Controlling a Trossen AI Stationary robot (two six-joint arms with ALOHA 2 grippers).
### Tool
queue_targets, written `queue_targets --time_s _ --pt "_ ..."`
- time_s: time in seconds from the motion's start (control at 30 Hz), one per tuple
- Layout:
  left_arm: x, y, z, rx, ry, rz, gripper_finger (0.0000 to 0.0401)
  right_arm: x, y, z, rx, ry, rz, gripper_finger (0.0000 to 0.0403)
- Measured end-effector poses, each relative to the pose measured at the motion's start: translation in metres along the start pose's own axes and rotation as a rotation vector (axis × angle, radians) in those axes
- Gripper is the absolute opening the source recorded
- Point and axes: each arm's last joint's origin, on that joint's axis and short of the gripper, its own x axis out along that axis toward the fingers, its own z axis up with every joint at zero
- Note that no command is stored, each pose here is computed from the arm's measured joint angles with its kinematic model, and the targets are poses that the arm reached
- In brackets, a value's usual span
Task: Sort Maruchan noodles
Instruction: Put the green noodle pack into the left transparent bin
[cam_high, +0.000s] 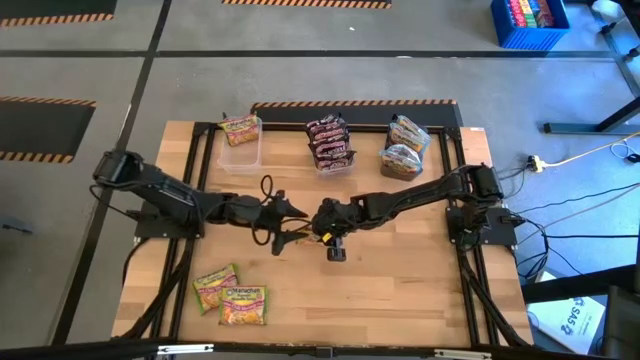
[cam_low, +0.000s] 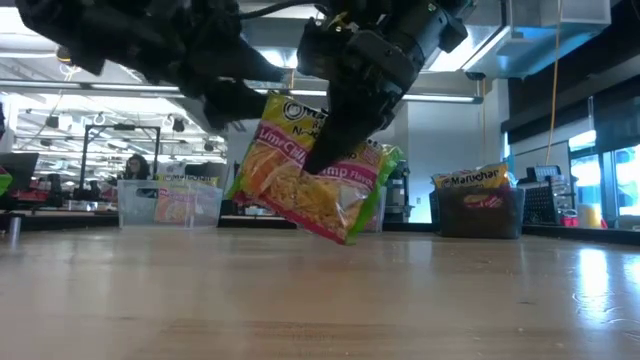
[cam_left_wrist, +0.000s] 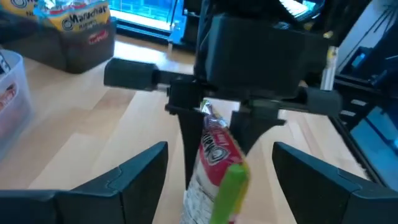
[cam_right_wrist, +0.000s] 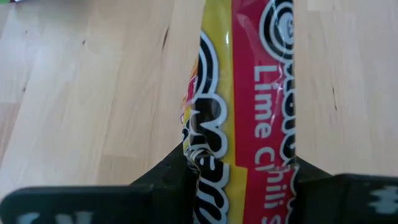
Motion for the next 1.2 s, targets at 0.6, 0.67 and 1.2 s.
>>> queue_targets --time_s 0.6,0.67,1.2 --pt "0.065 -0.002 -0.020 -0.011 0.152 -0.019 0.0258 0.001 0.000 -0.003 0.003 0.021 0.008 0.0111" --pt "0.066 -0.002 -0.020 -0.003 0.180 -0.012 0.0244 0.001 0.000 -0.003 0.002 0.025 0.011 0.0110" --pt "0.065 -0.002 -0.022 0.024 0.213 -0.002 0.0224 0.001 0.001 -0.003 0.004 0.027 0.041 0.0134"
